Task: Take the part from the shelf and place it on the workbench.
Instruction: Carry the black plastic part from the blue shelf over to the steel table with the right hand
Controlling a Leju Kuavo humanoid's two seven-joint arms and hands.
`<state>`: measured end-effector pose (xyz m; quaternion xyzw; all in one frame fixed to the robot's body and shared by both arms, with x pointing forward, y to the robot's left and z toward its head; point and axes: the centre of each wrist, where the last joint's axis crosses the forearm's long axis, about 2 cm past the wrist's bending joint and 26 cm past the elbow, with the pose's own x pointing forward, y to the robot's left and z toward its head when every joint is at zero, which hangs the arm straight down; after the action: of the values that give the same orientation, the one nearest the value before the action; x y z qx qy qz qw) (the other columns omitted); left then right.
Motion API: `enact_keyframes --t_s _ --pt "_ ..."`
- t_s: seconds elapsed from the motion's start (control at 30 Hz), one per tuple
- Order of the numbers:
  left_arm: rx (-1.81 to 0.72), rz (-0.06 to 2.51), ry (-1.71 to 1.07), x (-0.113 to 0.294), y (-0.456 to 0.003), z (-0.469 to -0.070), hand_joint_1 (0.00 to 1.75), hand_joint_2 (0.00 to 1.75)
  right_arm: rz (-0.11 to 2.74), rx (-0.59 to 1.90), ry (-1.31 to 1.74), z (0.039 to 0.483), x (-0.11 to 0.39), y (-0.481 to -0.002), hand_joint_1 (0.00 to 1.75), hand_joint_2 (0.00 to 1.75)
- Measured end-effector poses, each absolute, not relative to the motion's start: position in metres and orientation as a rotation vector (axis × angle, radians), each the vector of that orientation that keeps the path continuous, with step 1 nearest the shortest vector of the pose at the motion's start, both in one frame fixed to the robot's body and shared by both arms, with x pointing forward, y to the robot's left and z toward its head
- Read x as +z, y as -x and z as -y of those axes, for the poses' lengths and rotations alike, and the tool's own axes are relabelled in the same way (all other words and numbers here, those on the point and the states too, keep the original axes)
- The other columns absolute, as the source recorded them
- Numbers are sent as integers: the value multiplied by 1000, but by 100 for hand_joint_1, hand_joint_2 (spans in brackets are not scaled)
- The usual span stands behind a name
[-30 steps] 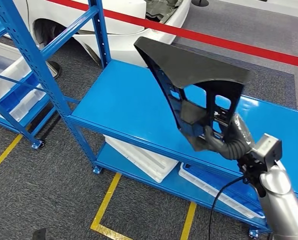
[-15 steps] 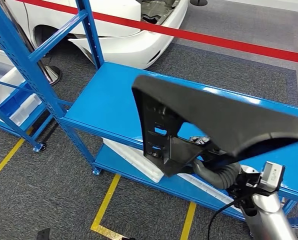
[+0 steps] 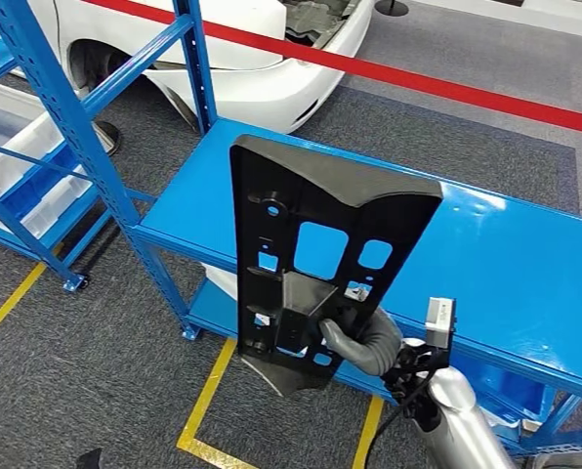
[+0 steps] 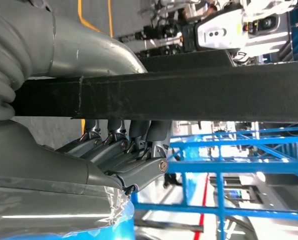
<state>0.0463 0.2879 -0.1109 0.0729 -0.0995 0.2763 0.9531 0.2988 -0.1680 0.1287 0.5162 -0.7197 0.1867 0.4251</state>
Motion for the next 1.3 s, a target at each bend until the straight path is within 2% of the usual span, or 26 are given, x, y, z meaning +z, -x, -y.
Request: enact_keyframes --t_s 0.6,1.3 --pt "395 123 -117 -111 -48 -285 0 175 1732 447 -1404 123 119 -285 175 175" --pt "415 102 -93 -111 -48 -281 0 175 1753 494 -1424 115 127 -291 175 175"
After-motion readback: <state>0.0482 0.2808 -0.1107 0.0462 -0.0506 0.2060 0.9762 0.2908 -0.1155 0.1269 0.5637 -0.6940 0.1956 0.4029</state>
